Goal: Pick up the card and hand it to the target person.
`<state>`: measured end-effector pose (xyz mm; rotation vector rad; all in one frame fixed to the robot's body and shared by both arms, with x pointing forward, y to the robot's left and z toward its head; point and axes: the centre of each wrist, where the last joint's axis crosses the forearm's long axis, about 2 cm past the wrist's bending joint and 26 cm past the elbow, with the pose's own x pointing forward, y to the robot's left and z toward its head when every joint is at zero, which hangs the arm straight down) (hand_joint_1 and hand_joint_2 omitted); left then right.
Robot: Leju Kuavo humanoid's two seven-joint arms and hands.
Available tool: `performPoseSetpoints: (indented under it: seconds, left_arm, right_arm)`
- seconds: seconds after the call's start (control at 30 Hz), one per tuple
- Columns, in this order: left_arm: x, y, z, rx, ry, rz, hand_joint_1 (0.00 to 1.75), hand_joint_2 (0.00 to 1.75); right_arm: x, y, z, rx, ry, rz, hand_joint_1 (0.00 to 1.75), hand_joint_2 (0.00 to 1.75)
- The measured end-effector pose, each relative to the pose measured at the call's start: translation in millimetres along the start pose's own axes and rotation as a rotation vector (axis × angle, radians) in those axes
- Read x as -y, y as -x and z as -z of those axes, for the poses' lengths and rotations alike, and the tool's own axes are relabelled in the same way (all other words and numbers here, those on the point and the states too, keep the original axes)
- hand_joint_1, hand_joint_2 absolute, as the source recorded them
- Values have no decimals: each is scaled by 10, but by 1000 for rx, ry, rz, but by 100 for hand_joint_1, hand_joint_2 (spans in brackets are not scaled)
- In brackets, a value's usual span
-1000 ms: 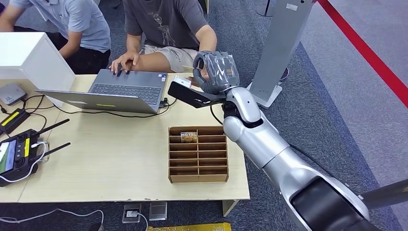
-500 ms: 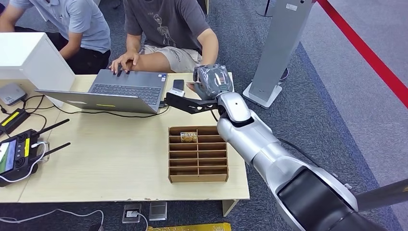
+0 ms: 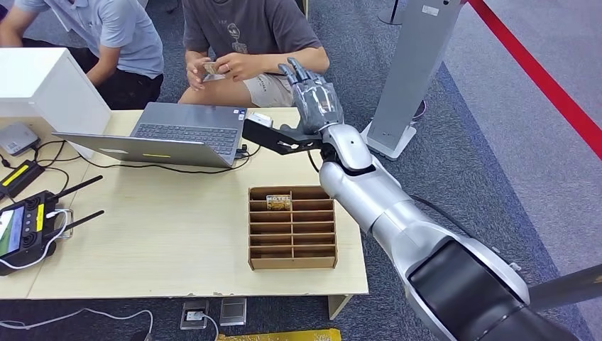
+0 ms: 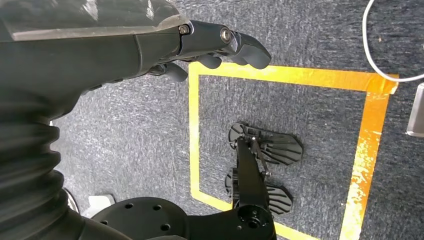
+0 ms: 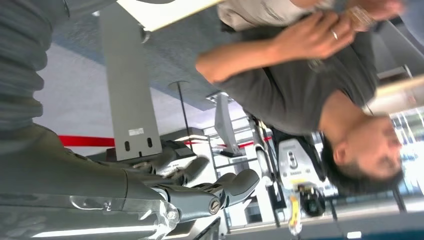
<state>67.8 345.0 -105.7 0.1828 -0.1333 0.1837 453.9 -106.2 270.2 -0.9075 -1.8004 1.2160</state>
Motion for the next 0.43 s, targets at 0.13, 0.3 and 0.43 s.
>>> performPoseSetpoints:
  seconds: [0.13,0.3,0.43]
  left_arm:
    - [-5,8,1,-11,-6,-8,0,175]
    - [-17,56,2,-45,-22,-27,0,175]
    - [-19,67,3,-50,-25,-29,0,175]
  right_arm:
    - [116,3,48,-3,35,68,0,175]
    - [366,220,-93,-73,131,505,0,175]
    - [415,330,-252,-67,177,631,0,175]
